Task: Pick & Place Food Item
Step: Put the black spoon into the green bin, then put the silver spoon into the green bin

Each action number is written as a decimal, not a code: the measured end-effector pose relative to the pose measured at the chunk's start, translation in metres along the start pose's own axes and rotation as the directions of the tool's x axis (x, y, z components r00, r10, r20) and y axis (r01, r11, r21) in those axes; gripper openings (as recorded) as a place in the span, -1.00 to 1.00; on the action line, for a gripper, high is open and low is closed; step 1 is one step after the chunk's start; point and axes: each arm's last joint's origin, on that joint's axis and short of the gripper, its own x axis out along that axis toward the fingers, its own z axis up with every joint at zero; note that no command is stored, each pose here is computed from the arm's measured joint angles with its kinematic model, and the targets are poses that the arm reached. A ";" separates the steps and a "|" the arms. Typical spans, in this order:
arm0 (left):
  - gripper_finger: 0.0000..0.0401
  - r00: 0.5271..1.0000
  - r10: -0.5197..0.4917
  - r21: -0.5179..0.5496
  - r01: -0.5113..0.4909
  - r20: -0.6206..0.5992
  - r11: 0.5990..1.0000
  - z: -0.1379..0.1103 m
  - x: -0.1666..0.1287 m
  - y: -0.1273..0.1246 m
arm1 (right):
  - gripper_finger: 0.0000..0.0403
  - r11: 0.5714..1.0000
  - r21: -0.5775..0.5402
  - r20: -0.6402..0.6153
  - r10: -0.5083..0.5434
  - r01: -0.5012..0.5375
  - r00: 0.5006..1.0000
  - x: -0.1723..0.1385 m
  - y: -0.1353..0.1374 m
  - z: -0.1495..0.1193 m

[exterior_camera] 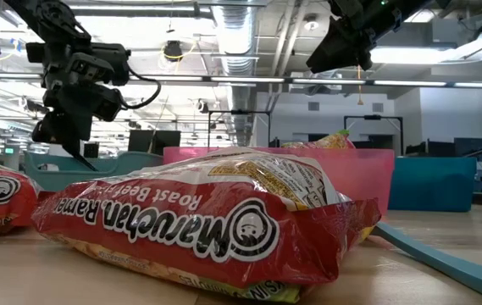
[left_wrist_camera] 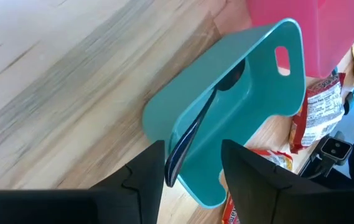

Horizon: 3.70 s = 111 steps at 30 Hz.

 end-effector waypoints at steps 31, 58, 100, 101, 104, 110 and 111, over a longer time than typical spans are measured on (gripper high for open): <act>-0.23 0.923 -0.015 0.169 -0.054 0.384 0.984 0.038 -0.022 0.014 | -0.44 1.000 -0.004 -0.001 0.000 0.000 1.000 0.000 0.000 0.000; -0.23 0.477 -0.710 0.804 0.011 0.518 0.595 0.045 -0.036 -0.109 | -0.44 1.000 0.017 -0.002 0.001 -0.001 1.000 0.000 0.000 0.000; -0.23 0.546 -0.805 0.929 0.121 0.231 0.349 -0.006 -0.006 -0.154 | -0.44 0.968 0.174 -0.560 0.248 -0.181 0.790 -0.056 0.067 -0.085; -0.23 0.546 -0.805 0.929 0.121 0.231 0.349 -0.006 -0.006 -0.154 | -0.44 0.968 0.179 -0.564 0.249 -0.178 0.787 -0.056 0.068 -0.087; -0.23 0.549 -0.803 0.929 0.122 0.231 0.350 -0.006 -0.006 -0.153 | -0.44 0.972 0.177 -0.593 0.232 -0.156 0.771 -0.057 0.073 -0.093; -0.23 0.555 -0.799 0.927 0.124 0.231 0.354 -0.006 -0.005 -0.153 | -0.44 0.988 0.098 -0.677 0.153 -0.118 0.720 -0.049 0.086 -0.112; -0.23 0.554 -0.799 0.927 0.123 0.232 0.354 -0.006 -0.005 -0.153 | -0.44 0.989 0.089 -0.690 0.144 -0.115 0.709 -0.047 0.089 -0.116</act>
